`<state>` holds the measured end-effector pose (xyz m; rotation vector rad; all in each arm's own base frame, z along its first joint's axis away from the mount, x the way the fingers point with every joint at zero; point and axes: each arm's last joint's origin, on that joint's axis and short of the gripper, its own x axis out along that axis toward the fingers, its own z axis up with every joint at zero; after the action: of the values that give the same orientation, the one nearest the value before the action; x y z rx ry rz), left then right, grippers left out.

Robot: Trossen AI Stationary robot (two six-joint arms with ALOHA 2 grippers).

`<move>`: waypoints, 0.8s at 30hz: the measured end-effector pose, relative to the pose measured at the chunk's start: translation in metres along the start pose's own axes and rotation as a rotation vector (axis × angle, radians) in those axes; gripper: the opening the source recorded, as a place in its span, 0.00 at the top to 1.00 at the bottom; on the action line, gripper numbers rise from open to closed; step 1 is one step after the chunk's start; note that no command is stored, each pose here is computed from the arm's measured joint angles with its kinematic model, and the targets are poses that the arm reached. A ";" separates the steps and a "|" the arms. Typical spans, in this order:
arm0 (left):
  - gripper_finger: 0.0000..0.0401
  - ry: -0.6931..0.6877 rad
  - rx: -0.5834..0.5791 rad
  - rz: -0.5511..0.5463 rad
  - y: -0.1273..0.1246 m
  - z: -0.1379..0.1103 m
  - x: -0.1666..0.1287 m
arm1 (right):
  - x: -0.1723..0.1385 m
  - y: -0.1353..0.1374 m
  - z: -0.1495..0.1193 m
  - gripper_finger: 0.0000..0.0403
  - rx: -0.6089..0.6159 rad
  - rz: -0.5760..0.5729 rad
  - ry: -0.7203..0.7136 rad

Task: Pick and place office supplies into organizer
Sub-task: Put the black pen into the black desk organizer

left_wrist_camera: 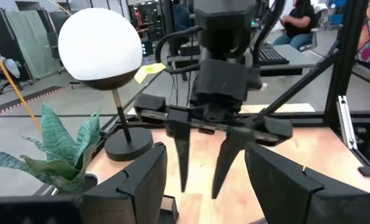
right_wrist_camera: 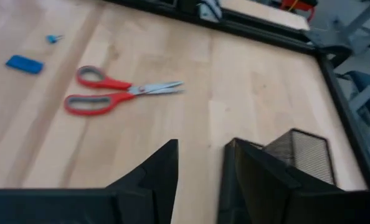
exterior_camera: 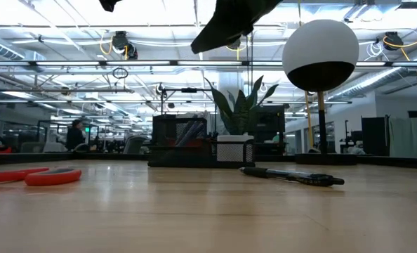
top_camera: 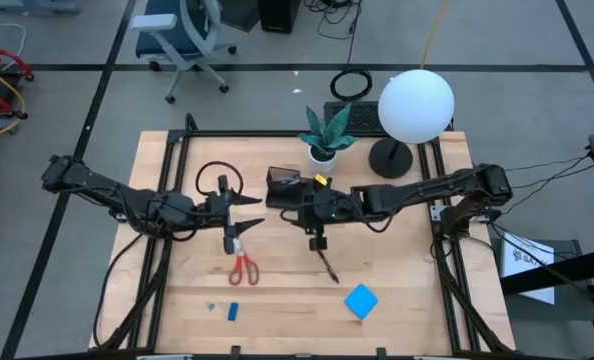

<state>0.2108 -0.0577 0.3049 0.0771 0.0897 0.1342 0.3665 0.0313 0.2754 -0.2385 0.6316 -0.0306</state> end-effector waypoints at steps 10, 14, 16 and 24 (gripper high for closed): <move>0.44 0.055 0.011 -0.013 -0.002 -0.006 -0.001 | -0.003 0.016 -0.003 0.64 -0.047 0.040 0.044; 0.44 0.065 0.013 -0.031 -0.003 -0.007 -0.001 | -0.003 0.016 -0.005 0.64 -0.052 0.040 0.067; 0.44 0.076 0.018 -0.029 -0.002 -0.008 -0.001 | -0.002 0.015 -0.009 0.64 -0.057 0.016 0.098; 0.44 0.097 0.004 -0.023 -0.001 -0.010 -0.001 | 0.003 0.013 -0.019 0.64 -0.053 -0.009 0.135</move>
<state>0.2094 -0.0580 0.2948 0.0731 0.1876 0.1147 0.3569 0.0398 0.2555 -0.2926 0.7662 -0.0386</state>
